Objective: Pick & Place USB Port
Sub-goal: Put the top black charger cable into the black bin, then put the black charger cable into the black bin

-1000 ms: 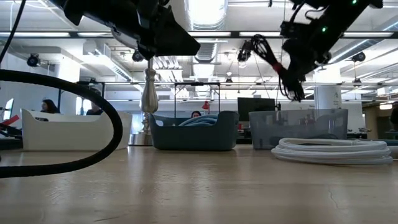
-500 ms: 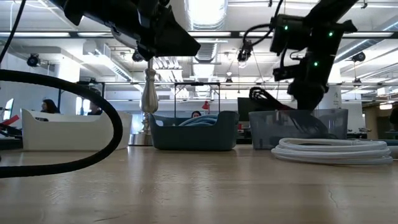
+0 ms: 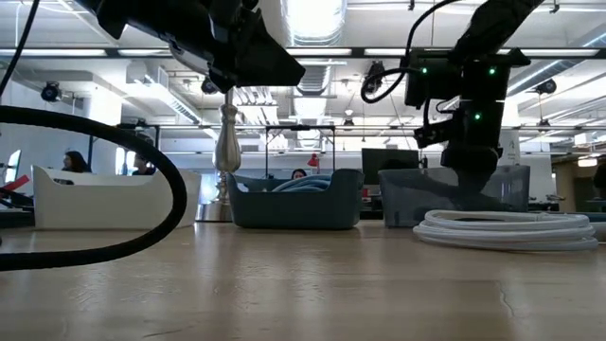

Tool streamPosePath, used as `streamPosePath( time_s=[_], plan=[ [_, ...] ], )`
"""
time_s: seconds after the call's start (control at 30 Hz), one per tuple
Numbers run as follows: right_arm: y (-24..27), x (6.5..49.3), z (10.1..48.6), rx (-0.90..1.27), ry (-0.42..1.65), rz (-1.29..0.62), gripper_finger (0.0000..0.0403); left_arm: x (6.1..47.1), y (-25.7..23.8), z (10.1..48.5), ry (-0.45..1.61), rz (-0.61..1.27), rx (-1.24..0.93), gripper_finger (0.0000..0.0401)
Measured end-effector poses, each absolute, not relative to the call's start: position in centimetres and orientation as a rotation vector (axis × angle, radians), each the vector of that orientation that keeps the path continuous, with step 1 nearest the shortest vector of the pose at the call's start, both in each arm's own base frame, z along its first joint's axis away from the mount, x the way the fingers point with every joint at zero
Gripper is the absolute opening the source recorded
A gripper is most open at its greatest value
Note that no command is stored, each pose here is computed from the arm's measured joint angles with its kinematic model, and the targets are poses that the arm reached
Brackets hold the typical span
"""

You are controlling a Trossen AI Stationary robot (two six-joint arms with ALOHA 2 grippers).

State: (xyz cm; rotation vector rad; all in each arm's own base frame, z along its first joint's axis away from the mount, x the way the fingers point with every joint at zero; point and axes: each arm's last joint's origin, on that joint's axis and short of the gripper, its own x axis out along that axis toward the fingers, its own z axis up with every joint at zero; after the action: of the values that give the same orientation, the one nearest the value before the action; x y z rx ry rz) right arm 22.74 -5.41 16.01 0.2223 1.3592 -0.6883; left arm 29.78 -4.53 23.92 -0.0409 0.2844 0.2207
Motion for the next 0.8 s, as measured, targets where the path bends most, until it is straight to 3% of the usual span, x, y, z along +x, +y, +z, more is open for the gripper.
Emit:
streamPosePath(
  time_s=[0.47,0.8],
  plan=[
    [-5.4,22.6,16.3,0.222,1.350,-0.688,0.0117,29.7,-4.5,23.7,0.307,0.222,-0.034,0.0135],
    [-5.2,21.8,19.3,0.247,1.213,-0.683,0.0144,29.7,-4.5,23.7,0.308,0.223,-0.037,0.0135]
  ],
)
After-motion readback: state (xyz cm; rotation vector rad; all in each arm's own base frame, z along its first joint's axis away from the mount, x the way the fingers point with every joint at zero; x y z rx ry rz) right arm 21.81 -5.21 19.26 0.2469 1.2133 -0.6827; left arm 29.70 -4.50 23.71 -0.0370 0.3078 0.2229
